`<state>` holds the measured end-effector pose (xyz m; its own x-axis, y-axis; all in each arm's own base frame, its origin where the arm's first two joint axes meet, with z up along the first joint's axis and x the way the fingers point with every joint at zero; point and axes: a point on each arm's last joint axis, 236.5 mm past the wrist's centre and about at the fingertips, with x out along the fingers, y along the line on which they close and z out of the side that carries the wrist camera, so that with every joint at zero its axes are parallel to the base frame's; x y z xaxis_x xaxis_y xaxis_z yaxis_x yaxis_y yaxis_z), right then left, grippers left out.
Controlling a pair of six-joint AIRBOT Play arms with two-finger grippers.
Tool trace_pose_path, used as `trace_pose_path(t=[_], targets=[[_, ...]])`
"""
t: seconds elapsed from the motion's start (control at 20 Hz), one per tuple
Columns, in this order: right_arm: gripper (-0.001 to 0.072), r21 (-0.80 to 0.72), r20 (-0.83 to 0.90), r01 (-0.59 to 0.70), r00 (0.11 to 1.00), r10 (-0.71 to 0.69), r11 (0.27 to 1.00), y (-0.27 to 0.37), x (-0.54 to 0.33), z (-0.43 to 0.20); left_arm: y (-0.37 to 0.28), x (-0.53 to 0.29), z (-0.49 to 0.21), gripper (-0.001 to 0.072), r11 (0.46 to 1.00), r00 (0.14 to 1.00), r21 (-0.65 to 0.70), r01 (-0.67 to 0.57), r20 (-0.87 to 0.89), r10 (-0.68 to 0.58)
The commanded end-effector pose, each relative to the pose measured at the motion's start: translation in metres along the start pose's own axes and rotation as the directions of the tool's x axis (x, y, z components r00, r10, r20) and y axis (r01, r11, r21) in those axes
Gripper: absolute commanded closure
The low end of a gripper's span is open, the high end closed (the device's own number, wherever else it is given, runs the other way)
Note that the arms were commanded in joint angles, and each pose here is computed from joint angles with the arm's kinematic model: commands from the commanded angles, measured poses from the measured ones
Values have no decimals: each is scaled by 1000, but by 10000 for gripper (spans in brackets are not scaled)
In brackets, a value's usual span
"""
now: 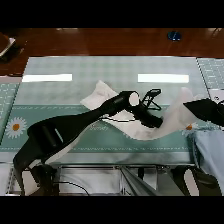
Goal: Fold the shirts.
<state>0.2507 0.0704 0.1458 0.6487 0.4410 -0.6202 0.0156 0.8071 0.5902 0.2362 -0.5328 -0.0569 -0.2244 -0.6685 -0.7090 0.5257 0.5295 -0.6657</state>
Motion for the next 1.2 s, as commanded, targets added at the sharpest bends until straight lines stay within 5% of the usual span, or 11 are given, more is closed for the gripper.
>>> trace_pose_path(t=[0.0, 0.3, 0.55, 0.75, 1.15], targets=[[691, 14, 0, -57, 998, 57, 998, 15, -2, -2, 12, -30, 28, 687, 997, 999, -70, 14, 52, -10], [691, 34, 4, -246, 969, 247, 969, 56, 6, 10, 143, -260, 82, 687, 953, 936, -301, -24, 328, 127], [691, 67, -72, -385, 918, 389, 921, 106, 80, 17, 182, -403, -10, 686, 914, 798, -359, -186, 488, 354], [691, 37, -193, -395, 899, 394, 918, 155, 175, 7, 187, -412, -100, 686, 861, 702, -468, -199, 545, 458], [690, 85, -395, -371, 839, 373, 925, 191, 325, -37, 197, -344, -176, 686, 824, 750, -541, -168, 472, 463]])
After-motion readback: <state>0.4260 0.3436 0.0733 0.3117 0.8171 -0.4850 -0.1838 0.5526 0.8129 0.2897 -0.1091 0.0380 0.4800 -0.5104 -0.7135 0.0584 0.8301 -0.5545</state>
